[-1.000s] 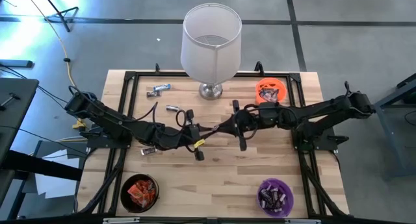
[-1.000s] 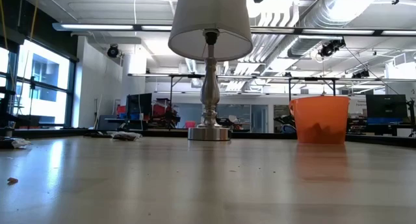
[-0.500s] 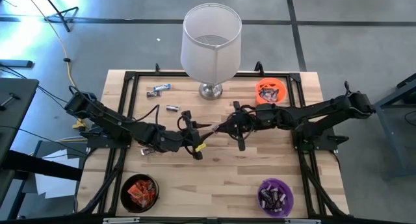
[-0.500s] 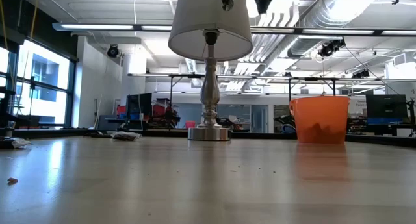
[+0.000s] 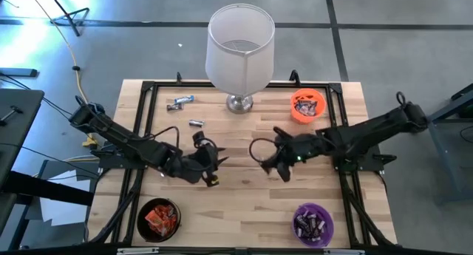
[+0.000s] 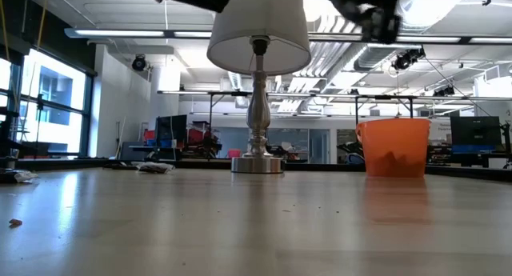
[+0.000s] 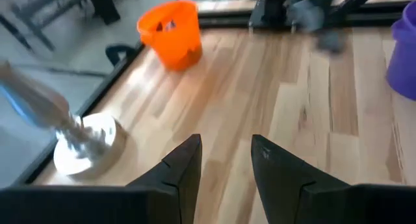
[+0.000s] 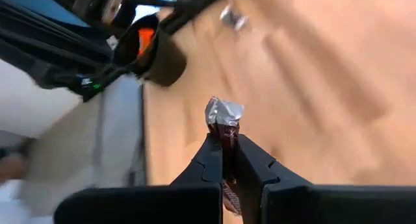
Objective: Sort candy
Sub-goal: Put the brown chocolate bar into the violet bucket
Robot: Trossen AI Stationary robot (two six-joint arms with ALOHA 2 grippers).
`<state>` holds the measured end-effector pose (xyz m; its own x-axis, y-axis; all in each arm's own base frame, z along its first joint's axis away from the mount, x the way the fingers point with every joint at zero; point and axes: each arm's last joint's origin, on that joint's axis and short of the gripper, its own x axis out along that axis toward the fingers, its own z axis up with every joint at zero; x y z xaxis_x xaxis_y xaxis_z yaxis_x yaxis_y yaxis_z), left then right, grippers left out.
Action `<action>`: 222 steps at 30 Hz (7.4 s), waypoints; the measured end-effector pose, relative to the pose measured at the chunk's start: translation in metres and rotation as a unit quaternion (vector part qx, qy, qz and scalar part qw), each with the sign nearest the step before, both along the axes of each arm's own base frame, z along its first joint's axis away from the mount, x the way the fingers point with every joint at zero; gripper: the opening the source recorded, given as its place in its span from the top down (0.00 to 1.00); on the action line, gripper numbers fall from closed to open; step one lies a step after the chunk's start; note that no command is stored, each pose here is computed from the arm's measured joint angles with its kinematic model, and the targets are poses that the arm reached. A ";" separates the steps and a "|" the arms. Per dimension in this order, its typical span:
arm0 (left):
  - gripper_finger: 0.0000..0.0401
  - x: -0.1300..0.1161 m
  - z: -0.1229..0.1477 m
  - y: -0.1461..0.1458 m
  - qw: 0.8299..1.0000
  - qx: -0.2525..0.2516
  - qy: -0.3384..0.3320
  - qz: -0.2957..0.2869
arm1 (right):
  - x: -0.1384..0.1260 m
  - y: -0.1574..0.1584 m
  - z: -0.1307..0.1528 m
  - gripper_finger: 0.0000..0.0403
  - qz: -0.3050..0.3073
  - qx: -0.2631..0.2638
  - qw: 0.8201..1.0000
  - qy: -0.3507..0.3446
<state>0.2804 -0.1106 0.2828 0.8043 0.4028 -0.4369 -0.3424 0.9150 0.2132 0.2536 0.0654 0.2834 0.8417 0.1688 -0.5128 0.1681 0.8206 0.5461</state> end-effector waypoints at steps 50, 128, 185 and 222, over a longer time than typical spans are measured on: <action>0.70 -0.040 -0.035 0.019 0.958 -0.111 0.257 0.063 | -0.086 0.110 -0.023 0.66 0.000 0.179 0.954 0.241; 0.99 -0.034 -0.040 -0.011 0.987 -0.119 0.075 0.082 | -0.012 0.027 -0.003 0.66 0.030 -0.181 0.983 -0.015; 1.00 0.040 0.001 -0.042 0.985 0.055 -0.163 -0.027 | 0.053 0.034 0.010 0.96 0.030 -0.314 0.900 -0.299; 0.72 0.000 -0.017 -0.052 0.982 0.149 -0.066 0.094 | -0.016 0.055 0.005 0.99 0.028 0.061 0.997 -0.024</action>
<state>0.2802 -0.1622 0.2659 0.7457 0.6430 -0.1745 -0.5415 0.7375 0.4036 0.2378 0.1208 0.2885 0.8527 0.2745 -0.4445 0.0949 0.7553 0.6485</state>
